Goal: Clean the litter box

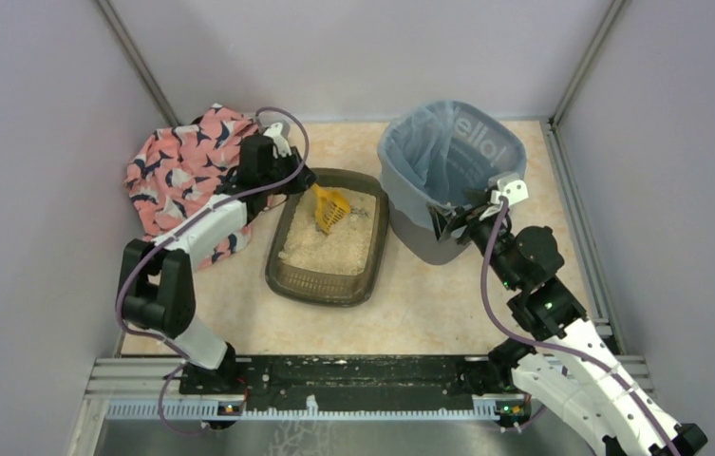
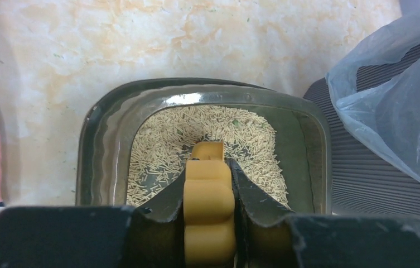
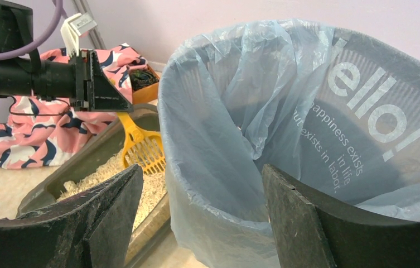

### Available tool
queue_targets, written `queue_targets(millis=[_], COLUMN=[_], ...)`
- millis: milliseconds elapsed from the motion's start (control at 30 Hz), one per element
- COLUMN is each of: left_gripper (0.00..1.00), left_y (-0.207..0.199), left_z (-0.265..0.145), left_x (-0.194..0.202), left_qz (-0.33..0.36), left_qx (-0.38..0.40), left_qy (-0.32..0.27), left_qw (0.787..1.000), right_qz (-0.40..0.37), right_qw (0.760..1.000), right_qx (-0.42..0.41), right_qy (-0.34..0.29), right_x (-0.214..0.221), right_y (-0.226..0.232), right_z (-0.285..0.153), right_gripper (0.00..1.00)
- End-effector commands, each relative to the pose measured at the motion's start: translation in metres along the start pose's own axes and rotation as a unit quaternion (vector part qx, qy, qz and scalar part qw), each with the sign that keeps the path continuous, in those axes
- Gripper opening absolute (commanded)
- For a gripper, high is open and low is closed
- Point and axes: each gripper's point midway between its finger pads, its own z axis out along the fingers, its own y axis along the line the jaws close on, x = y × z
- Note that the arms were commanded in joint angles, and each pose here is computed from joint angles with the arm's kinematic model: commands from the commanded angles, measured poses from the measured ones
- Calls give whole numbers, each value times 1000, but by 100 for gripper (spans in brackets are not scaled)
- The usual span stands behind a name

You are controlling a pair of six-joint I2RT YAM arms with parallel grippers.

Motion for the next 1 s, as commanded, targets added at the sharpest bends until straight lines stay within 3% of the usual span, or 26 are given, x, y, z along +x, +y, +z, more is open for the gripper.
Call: queue_targets(millis=[0, 300, 733, 967], left_gripper=[0, 0, 0, 0], left_y=[16, 29, 15, -5], left_z=[7, 16, 21, 21], left_x=[91, 91, 110, 113], left_qz=[-59, -93, -143, -179], left_qx=[23, 35, 79, 149], left_qy=[144, 146, 143, 143], left_qw=[987, 984, 976, 962], right_qz=[5, 4, 4, 3], right_qw=[1000, 1000, 1000, 1000], right_qx=[-7, -3, -5, -5], right_qy=[12, 12, 16, 18], right_x=[4, 5, 7, 8], right_y=[3, 2, 2, 2], right_z=[4, 3, 4, 4], right_gripper=[78, 78, 78, 78])
